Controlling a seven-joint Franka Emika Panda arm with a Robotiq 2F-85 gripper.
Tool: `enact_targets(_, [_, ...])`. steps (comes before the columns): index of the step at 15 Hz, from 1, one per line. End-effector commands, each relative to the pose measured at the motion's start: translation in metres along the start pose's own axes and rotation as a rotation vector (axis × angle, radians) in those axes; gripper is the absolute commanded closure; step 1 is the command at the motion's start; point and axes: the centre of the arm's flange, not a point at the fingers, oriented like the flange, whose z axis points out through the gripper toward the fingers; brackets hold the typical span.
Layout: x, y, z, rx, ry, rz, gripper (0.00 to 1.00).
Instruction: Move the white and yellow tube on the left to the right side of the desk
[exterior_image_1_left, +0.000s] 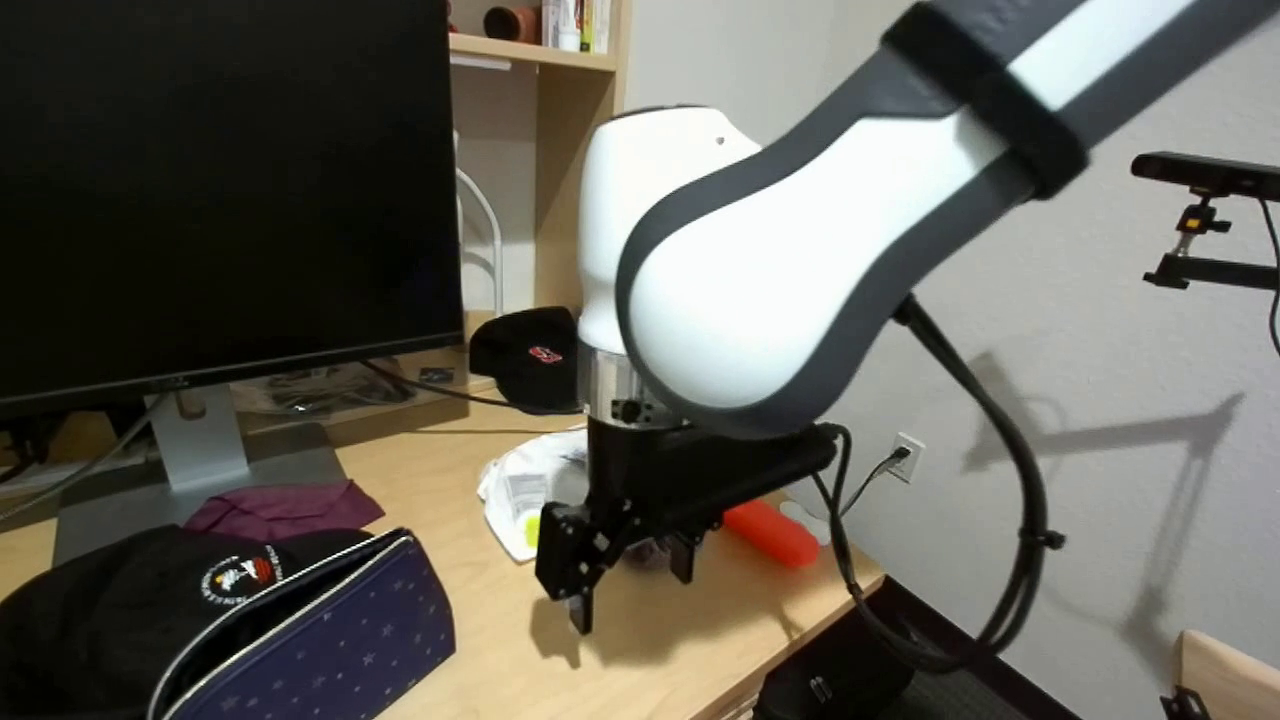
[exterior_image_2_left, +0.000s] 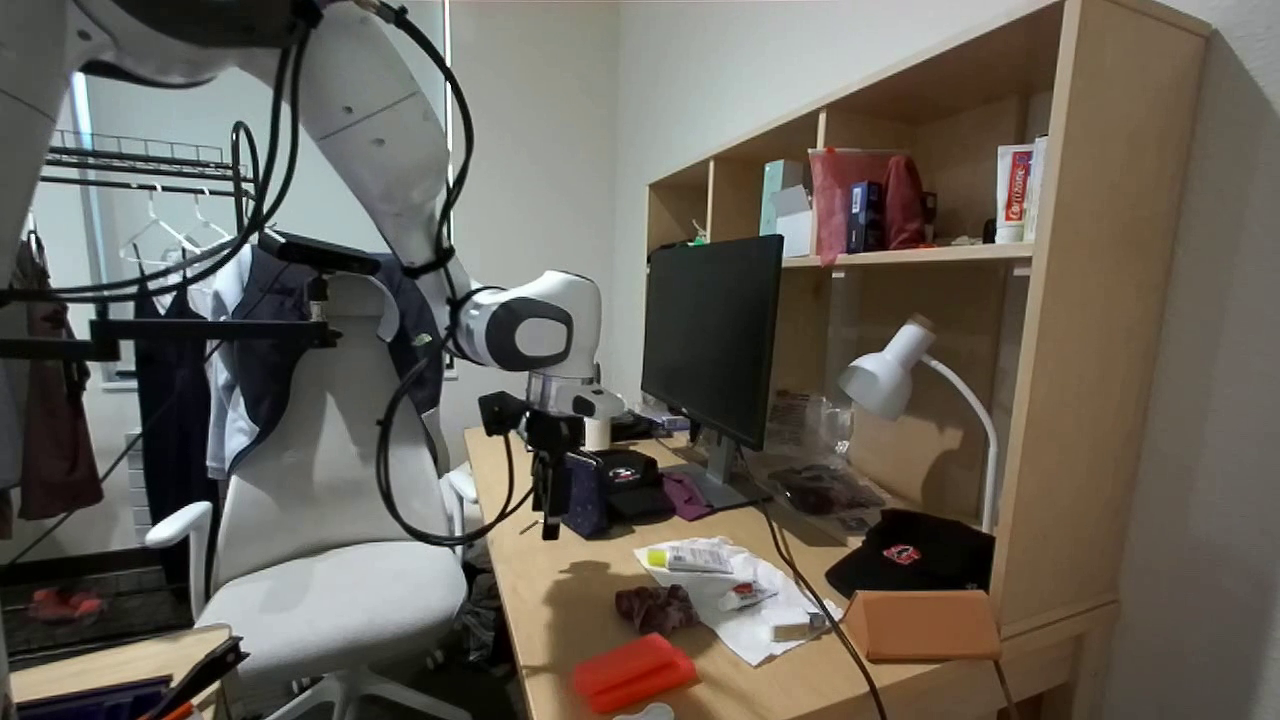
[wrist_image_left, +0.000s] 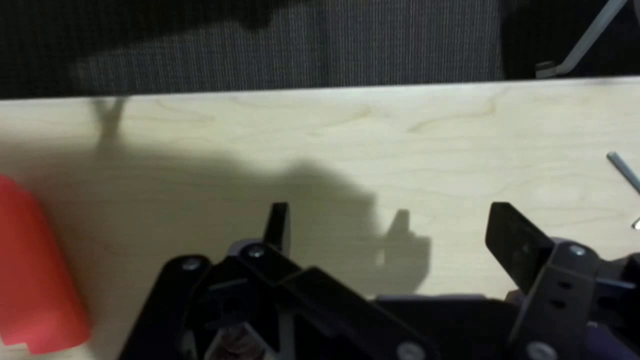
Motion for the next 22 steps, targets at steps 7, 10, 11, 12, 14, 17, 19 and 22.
enact_targets(7, [-0.092,0.016,-0.065,-0.022,-0.013,-0.167,0.0])
enact_targets(10, [-0.098,0.025,-0.08,-0.01,0.005,-0.197,0.0])
enact_targets(11, [-0.099,0.029,-0.087,-0.014,0.01,-0.194,0.0])
enact_targets(12, [-0.1,0.034,-0.093,-0.023,0.012,-0.185,0.0])
enact_targets(14, [-0.099,0.046,-0.107,-0.045,0.007,-0.168,0.0])
enact_targets(17, [-0.103,0.068,-0.124,-0.123,-0.008,-0.168,0.0])
enact_targets(19, [-0.108,0.078,-0.132,-0.151,-0.011,-0.177,0.0])
enact_targets(22, [-0.115,0.085,-0.144,-0.173,0.005,-0.214,0.0])
